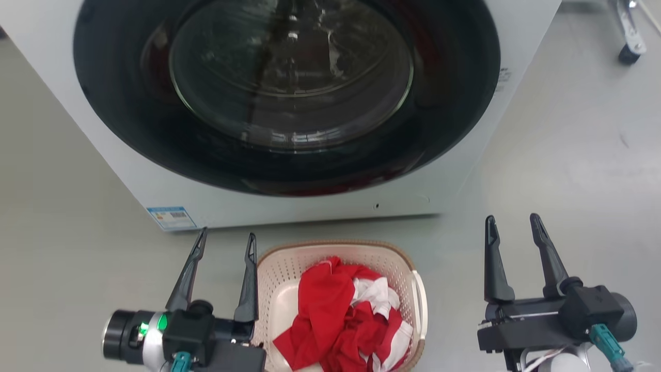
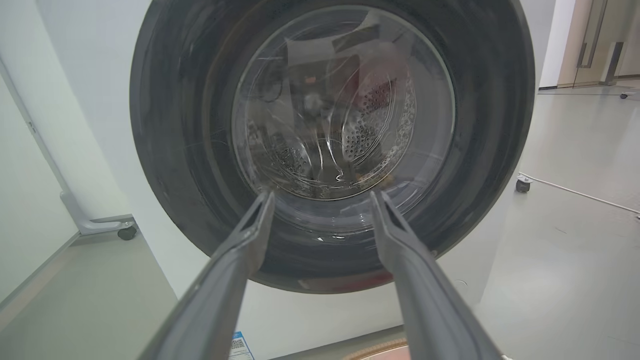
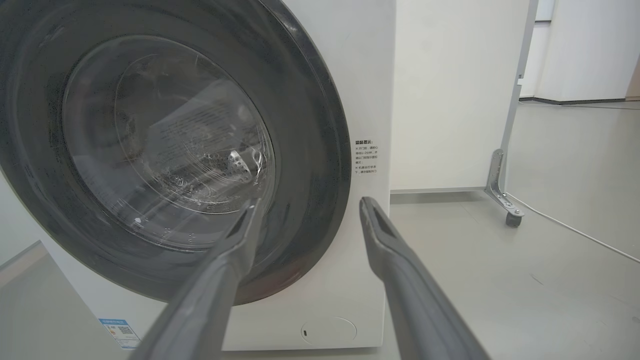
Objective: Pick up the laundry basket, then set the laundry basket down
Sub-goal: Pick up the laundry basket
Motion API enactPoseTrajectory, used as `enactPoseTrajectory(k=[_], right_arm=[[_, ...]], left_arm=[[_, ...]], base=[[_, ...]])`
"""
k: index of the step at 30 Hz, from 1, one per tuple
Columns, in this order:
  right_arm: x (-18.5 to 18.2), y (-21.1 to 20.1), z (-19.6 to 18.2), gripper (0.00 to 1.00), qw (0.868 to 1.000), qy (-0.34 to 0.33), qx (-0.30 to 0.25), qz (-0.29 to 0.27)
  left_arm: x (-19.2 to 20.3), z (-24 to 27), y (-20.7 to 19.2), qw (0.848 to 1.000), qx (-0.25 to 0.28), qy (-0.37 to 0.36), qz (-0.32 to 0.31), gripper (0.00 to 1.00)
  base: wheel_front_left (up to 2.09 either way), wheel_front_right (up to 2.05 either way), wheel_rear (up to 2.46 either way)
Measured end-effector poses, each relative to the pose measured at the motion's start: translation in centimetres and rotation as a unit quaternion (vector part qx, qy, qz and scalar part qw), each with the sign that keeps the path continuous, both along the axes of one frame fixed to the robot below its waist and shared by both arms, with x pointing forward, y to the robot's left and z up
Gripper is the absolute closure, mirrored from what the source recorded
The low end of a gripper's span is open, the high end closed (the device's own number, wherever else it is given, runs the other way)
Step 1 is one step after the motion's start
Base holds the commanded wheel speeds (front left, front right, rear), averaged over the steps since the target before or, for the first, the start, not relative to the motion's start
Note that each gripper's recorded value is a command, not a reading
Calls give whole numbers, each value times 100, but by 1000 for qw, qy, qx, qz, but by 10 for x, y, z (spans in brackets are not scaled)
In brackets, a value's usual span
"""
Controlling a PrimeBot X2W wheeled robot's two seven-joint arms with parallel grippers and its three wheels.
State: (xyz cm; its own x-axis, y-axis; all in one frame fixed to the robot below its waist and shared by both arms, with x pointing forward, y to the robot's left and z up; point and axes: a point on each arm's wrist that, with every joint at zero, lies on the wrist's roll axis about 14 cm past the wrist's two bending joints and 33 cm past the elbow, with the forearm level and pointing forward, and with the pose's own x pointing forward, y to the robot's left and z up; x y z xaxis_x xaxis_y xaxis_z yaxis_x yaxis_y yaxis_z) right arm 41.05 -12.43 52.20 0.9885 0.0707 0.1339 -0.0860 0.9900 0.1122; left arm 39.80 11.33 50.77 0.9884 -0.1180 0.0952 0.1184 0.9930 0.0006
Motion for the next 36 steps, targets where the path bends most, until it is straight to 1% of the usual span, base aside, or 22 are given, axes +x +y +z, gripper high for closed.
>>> enactPoseTrajectory(k=[4,10,13,18,24,28,31,36], right_arm=[[15,0,-20,0,1000,25,-3,4],[37,-2,-57,0,997,71,-2,4],[46,-1,-78,0,995,97,-2,8],[59,2,-114,0,990,140,-4,13],[72,6,-157,0,982,189,1,18],[79,7,-184,0,976,217,3,18],[82,8,-206,0,971,240,3,19],[80,15,-244,0,959,283,9,27]], left_arm=[[16,-19,-7,1000,2,24,-10,0],[36,-56,-6,997,-1,73,-9,0],[45,-76,-7,995,-14,102,-7,0],[55,-114,-3,989,-13,149,-3,0],[65,-157,5,980,-7,201,7,0],[71,-184,-2,973,-7,232,-8,0],[74,-205,-2,967,-14,256,-5,0],[66,-246,4,951,-11,310,4,0]], base=[[0,0,0],[0,0,0],[0,0,0],[0,0,0],[0,0,0],[0,0,0],[0,0,0],[0,0,0]])
